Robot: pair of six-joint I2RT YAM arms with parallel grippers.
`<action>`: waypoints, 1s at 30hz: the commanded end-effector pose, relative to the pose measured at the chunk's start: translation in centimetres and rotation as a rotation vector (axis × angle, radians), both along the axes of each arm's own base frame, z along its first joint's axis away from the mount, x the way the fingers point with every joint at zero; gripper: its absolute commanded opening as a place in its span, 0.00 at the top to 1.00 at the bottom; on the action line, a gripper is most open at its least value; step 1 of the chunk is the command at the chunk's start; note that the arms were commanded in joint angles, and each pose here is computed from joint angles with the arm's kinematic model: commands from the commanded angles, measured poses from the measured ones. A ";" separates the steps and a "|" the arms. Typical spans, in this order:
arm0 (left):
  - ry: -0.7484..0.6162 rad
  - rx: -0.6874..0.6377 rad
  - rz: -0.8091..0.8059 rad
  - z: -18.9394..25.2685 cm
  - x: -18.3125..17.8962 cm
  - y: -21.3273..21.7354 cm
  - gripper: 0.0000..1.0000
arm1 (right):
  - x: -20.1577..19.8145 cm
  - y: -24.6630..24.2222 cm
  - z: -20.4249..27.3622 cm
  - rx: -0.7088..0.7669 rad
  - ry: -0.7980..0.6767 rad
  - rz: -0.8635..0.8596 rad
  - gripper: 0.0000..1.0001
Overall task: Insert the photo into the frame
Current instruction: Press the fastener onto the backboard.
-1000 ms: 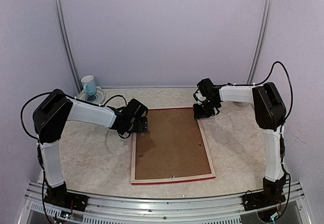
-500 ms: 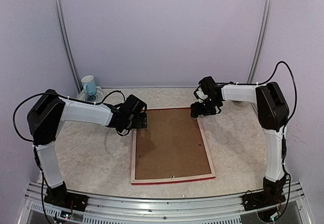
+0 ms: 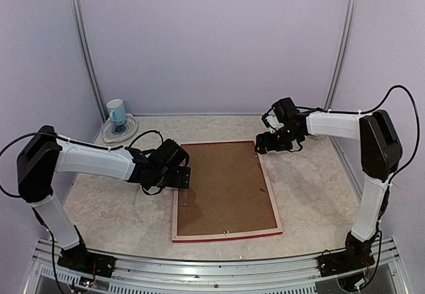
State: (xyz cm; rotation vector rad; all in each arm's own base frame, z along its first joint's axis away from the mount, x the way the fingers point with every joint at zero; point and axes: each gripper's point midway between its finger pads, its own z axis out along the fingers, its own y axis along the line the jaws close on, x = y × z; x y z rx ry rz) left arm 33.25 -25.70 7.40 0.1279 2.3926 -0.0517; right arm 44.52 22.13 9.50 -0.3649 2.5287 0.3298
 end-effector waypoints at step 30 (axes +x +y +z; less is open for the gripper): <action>0.056 0.105 -0.106 0.9 -5.7 1.2 0.02 | -1.9 -0.8 -1.8 0.038 0.004 -0.023 0.12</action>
